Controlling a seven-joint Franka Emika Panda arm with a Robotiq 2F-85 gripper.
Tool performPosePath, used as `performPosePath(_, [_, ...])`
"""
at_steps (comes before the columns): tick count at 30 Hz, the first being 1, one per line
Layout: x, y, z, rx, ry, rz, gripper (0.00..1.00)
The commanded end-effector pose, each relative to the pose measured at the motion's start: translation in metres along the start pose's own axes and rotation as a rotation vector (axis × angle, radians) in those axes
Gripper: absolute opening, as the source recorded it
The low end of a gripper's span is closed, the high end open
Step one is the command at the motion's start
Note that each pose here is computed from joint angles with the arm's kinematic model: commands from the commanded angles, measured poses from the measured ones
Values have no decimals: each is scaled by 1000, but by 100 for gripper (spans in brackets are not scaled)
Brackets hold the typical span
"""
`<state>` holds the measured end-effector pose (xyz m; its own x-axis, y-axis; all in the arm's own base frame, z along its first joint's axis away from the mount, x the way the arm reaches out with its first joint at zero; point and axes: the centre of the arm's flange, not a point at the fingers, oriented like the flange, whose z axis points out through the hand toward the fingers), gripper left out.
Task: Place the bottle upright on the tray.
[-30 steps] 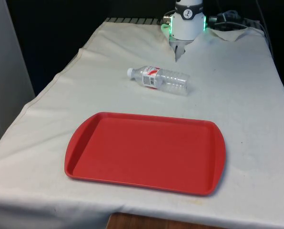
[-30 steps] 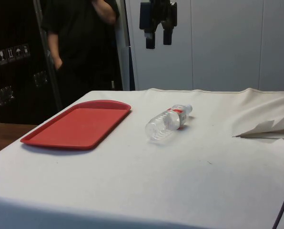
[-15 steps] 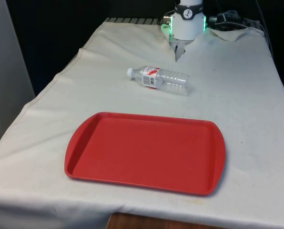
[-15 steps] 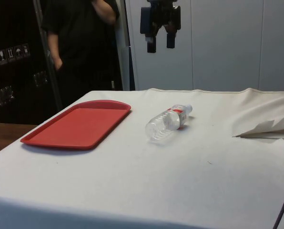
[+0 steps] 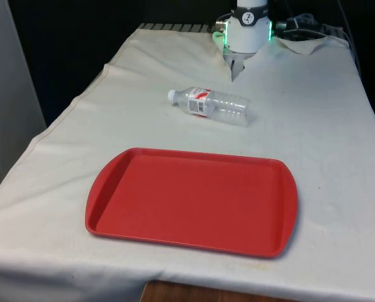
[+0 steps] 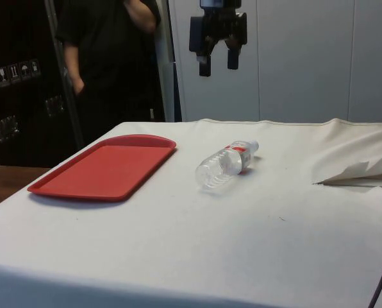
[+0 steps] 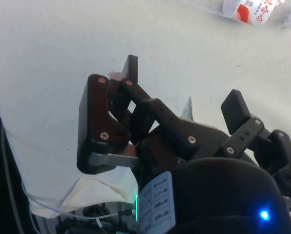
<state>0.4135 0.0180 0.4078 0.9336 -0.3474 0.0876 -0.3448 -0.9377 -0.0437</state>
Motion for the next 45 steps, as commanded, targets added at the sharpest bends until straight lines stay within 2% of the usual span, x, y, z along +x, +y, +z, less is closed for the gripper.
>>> performPosePath(1, [0,0,2,-9,14,17,100])
performPosePath(5, [1,1,5,-14,16,44,100])
performPosePath(6, [0,0,5,-8,2,32,100])
performPosePath(7, [1,1,6,-16,16,49,100])
performPosePath(14, [0,1,9,-22,22,91,100])
performPosePath(15, [0,1,10,-23,22,96,100])
performPosePath(16, [-1,1,9,-18,9,87,100])
performPosePath(17, [0,1,10,-23,23,101,100])
performPosePath(18, [0,2,11,-25,24,112,100])
performPosePath(23, [0,2,13,-28,26,138,100])
performPosePath(24, [-1,1,12,-22,13,130,100])
performPosePath(25, [0,2,13,-28,27,143,100])
performPosePath(32, [0,2,15,-34,27,185,100])
performPosePath(33, [-1,2,15,-31,15,179,100])
performPosePath(34, [0,2,16,-35,28,196,100])
performPosePath(41, [0,3,17,-40,29,235,100])
performPosePath(42, [0,3,18,-41,28,241,100])
performPosePath(43, [-1,2,17,-37,14,235,100])
performPosePath(44, [0,3,18,-42,27,251,100])
performPosePath(45, [0,3,18,-42,27,257,100])
